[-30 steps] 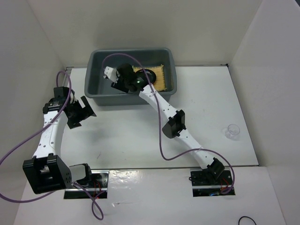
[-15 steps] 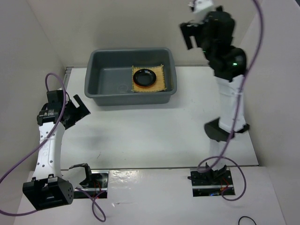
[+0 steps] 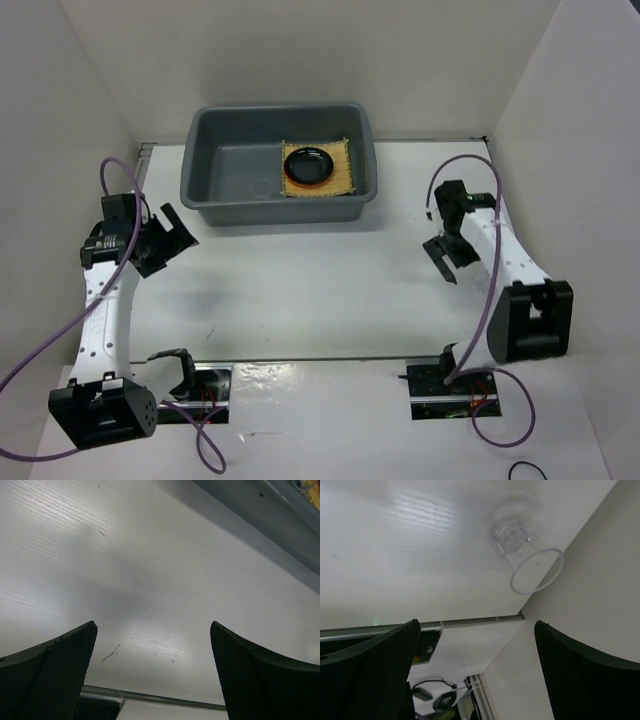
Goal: Place the mixed dishes into the plastic bin
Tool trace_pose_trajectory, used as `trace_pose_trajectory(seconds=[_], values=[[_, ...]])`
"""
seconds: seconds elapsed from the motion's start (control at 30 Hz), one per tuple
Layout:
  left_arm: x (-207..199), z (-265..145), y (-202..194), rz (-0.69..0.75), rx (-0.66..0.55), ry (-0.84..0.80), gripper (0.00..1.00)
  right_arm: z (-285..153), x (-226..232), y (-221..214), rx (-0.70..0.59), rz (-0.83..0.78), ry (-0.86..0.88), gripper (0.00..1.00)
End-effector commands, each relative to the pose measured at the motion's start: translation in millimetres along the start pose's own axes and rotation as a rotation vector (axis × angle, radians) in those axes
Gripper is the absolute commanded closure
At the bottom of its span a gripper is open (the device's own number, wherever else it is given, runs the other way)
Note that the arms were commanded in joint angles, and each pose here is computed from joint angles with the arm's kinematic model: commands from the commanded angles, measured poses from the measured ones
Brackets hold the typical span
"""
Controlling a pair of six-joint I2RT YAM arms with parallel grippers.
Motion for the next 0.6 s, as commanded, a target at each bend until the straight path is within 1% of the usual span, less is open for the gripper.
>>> trace_pose_trajectory(seconds=[0.0, 0.03, 0.07, 0.13, 0.17, 0.2, 0.27, 0.3, 0.33, 0.47, 0.57], values=[[-5.8, -3.6, -4.0, -0.008, 0.020, -0.027, 0.00, -14.3, -15.6, -3.0, -0.208, 0.146, -0.137, 0.01], [-7.5, -1.5, -5.4, -0.001, 0.031, -0.029, 0.00, -5.9, -14.0, -12.5, -0.194, 0.154, -0.154, 0.01], [-5.8, -1.7, -6.6, -0.002, 0.036, -0.017, 0.00, -3.2, -15.1, -10.1, -0.221, 0.170, -0.174, 0.01], [-6.8, -2.1, -9.6, 0.004, 0.049, -0.017, 0.00, 10.1, -23.9, -21.8, -0.188, 0.195, -0.207, 0.01], [-6.8, -2.1, -9.6, 0.004, 0.049, -0.017, 0.00, 13.9, -30.0, -20.4, -0.202, 0.217, -0.221, 0.01], [-6.8, -2.1, -9.6, 0.004, 0.049, -0.017, 0.00, 18.2, -33.5, -22.2, -0.201, 0.226, -0.213, 0.01], [-7.1, -2.1, -9.6, -0.005, 0.049, -0.017, 0.00, 35.4, -46.9, -30.5, -0.160, 0.260, -0.188, 0.01], [-7.1, -2.1, -9.6, -0.005, 0.049, -0.017, 0.00, 41.4, -49.4, -26.2, -0.187, 0.272, -0.151, 0.01], [-8.9, -2.2, -10.6, 0.002, 0.052, -0.022, 0.00, 51.1, -55.0, -29.9, -0.165, 0.278, -0.126, 0.01], [-8.9, -2.2, -10.7, 0.002, 0.052, -0.022, 0.00, 65.0, -57.5, -21.8, -0.196, 0.275, -0.066, 0.01], [-8.8, -6.6, -11.9, 0.004, 0.044, -0.026, 0.00, 65.5, -55.2, -13.9, -0.233, 0.261, -0.025, 0.01]])
Point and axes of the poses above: each gripper's point midway between its finger pads, its own z axis out along the fingers, its own x axis along the line the jaws close on, y = z × x, the point moved 5 cm from there along -z, back along the fingers, and after that the axes turned 4 degrees about z, right-handed, at the moved point
